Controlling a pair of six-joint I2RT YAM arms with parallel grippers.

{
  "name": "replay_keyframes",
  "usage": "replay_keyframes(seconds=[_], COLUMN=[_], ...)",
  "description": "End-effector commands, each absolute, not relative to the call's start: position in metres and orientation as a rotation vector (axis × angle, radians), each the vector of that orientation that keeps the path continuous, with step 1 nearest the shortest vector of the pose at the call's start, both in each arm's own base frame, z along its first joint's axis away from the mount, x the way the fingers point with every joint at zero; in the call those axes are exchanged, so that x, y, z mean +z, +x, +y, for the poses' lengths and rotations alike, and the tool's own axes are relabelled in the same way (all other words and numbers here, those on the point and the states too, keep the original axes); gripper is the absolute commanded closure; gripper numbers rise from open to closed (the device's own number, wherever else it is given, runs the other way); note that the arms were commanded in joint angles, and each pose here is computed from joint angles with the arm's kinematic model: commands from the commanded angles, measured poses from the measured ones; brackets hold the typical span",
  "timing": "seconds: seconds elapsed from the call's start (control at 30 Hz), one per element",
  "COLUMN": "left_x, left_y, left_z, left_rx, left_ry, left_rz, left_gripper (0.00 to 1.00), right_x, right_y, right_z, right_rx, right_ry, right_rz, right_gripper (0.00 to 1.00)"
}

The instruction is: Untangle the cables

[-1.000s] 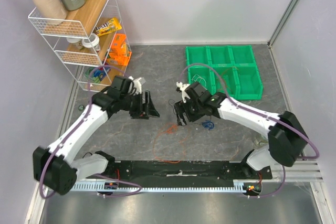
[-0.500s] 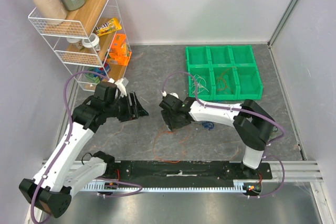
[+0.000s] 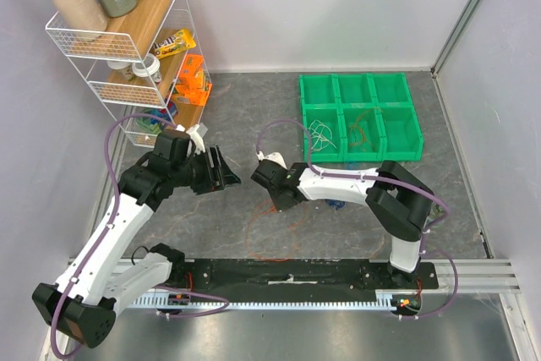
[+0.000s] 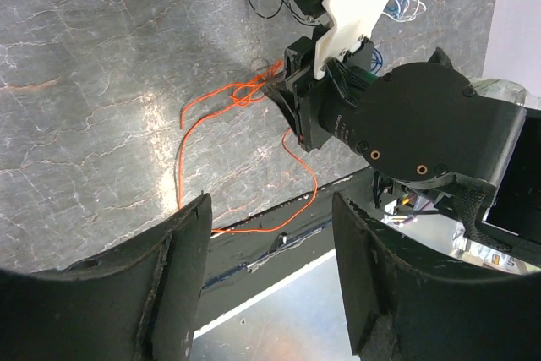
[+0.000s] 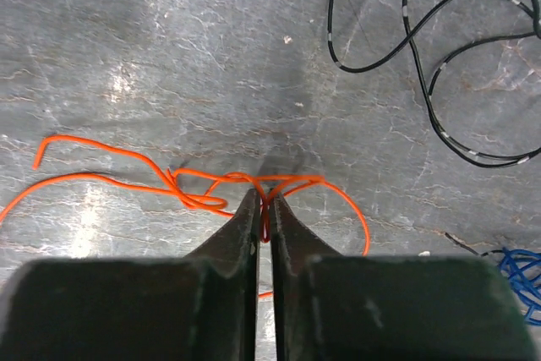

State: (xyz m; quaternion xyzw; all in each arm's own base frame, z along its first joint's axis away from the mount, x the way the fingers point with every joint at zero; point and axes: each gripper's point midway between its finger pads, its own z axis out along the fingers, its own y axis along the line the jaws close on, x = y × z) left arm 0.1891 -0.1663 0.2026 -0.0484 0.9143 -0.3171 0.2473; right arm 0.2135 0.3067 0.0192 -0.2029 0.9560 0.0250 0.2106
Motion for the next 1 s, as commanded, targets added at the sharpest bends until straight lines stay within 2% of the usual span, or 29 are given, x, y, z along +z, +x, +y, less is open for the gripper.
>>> replay_keyframes(seconds=[0.0, 0.2, 0.4, 0.53, 0.63, 0.83, 0.9, 0.97], left_x=[0.211, 0.212, 0.213, 0.216, 0.214, 0.218, 0.214, 0.21], left_y=[0.196, 0.201, 0.211, 0.213, 0.21, 0.206, 0.206, 0.204], left_z=[-0.17, -0.174, -0.179, -0.179, -0.178, -0.178, -0.175, -0.172], left_rx=[-0.894, -0.905, -0.904, -0.903, -0.897, -0.91, -0.885, -0.868], left_ry=[-0.162, -0.14, -0.105, -0.091, -0.088, -0.073, -0.067, -0.081], left_rz=[2.448, 2.444, 2.453, 2.449, 2.449, 2.456, 2.455, 2.467], left_gripper=[0.36, 0.36, 0.36, 0.36, 0.37, 0.37, 0.37, 0.37], right_x=[0.053, 0.1, 0.11, 0.108, 0.084, 0.074, 0.072, 0.074], right_y=[0.229, 0.226, 0.227, 0.222, 0.206, 0.192, 0.187, 0.186], right_z=[0.317, 0.325, 0.329, 0.353, 0.372, 0.351, 0.346, 0.341], right_rx=[0.144, 0.292, 0.326, 0.457, 0.542, 0.454, 0.456, 0.439], right_ry=[-0.578, -0.606, -0.587, -0.648, -0.806, -0.968, -1.012, -1.042], right_rz=[2.527, 2.445, 2.429, 2.421, 2.495, 2.562, 2.557, 2.55], right_gripper=[0.98, 1.0, 1.0, 1.0, 0.95, 0.88, 0.8, 0.64])
